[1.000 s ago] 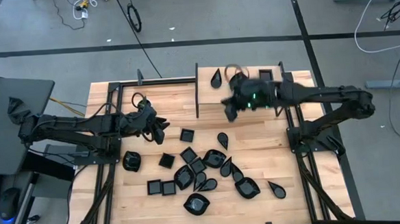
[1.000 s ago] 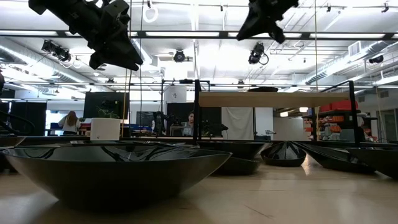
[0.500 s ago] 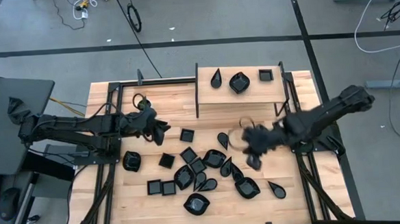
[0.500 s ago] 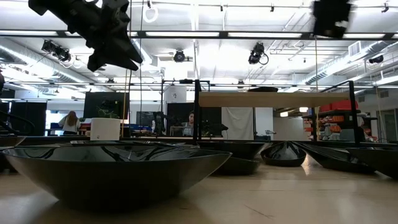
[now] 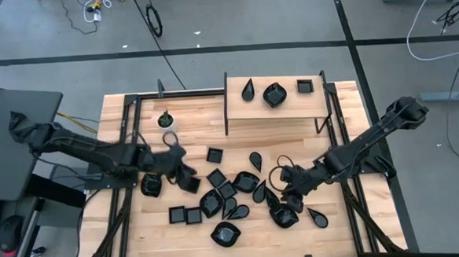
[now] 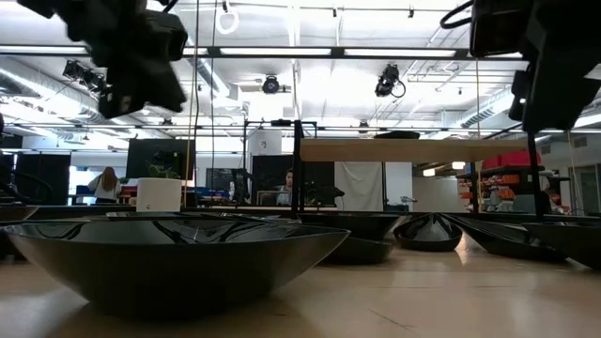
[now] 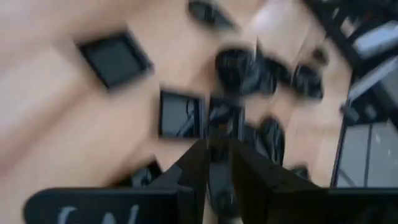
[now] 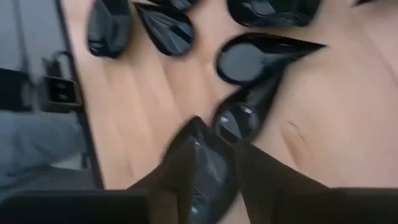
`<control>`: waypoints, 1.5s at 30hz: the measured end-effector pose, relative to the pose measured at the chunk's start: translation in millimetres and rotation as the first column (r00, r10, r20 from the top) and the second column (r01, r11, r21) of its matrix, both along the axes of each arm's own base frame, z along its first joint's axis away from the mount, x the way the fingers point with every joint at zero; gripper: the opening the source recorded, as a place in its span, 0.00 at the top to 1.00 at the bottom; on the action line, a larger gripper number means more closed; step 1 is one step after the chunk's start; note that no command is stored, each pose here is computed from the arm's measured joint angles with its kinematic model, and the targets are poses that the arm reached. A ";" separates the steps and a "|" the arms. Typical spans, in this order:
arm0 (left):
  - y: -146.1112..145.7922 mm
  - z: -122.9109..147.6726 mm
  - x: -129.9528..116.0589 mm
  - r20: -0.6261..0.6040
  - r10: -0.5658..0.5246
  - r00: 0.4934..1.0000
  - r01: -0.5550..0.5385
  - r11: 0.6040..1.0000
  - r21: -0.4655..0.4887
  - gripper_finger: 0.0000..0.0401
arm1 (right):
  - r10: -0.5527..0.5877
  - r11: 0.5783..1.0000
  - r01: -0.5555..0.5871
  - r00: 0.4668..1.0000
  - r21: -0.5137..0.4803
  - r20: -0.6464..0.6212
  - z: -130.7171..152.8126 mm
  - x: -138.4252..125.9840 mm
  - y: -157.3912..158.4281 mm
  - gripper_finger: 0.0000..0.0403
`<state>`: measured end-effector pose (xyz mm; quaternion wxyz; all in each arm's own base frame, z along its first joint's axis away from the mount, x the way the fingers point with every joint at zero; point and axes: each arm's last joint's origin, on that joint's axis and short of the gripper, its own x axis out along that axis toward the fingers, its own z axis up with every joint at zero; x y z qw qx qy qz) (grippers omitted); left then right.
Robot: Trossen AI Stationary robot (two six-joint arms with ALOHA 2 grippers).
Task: Pick & Place Mini shaped plates
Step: Stack the square plate on top of the square plate on the shelf
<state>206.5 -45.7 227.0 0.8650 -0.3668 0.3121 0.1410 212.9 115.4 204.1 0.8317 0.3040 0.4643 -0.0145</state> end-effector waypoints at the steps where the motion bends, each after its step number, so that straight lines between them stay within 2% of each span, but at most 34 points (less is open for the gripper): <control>1: -4.8 -4.3 1.8 -0.022 0.001 1.000 -0.002 1.000 -0.019 0.85 | 0.000 1.000 0.000 1.000 0.006 0.017 -0.7 0.7 0.3 0.68; 3: -10.2 -15.9 1.2 -0.119 0.041 0.992 -0.048 0.997 -0.061 0.87 | -0.008 1.000 0.008 0.999 -0.003 0.031 -2.4 0.7 -0.2 0.66; 5: -11.8 -29.1 -1.1 -0.238 0.114 0.965 -0.142 0.984 -0.105 0.88 | -0.026 0.999 0.027 0.999 -0.024 0.041 -3.5 1.0 -1.8 0.65; 8: -11.3 -43.9 -8.4 -0.421 0.224 0.879 -0.318 0.934 -0.166 0.86 | -0.037 0.997 0.040 0.998 -0.062 0.060 -3.3 2.4 -4.6 0.64; 10: -11.6 -49.8 -9.1 -0.474 0.251 0.844 -0.367 0.915 -0.166 0.81 | -0.032 0.996 0.037 0.997 -0.077 0.067 -3.3 3.3 -6.1 0.64; 17: -11.1 -62.9 0.7 -0.442 0.338 0.831 -0.404 0.912 -0.063 0.65 | -0.107 0.983 0.122 0.987 -0.134 0.120 -1.8 8.5 -14.5 0.66; 22: -13.3 -74.8 7.0 -0.467 0.336 0.818 -0.402 0.915 -0.046 0.64 | -0.122 0.983 0.139 0.983 -0.122 0.135 -0.6 11.0 -16.8 0.69; 27: -15.9 -82.0 12.2 -0.477 0.306 0.824 -0.374 0.926 -0.052 0.72 | -0.123 0.983 0.140 0.983 -0.120 0.140 -0.2 11.4 -16.7 0.71; 37: -16.7 -81.5 14.4 -0.462 0.279 0.842 -0.340 0.939 -0.052 0.98 | -0.125 0.984 0.143 0.978 -0.102 0.167 1.9 13.4 -15.7 0.72; 41: -17.4 -73.3 17.2 -0.458 0.252 0.853 -0.305 0.951 -0.044 0.98 | -0.128 0.986 0.148 0.970 -0.082 0.208 11.7 12.4 -19.2 0.73; 45: -18.3 -52.7 28.5 -0.445 0.205 0.872 -0.238 0.971 -0.020 0.99 | -0.124 0.986 0.151 0.946 -0.068 0.300 37.0 10.3 -29.3 0.75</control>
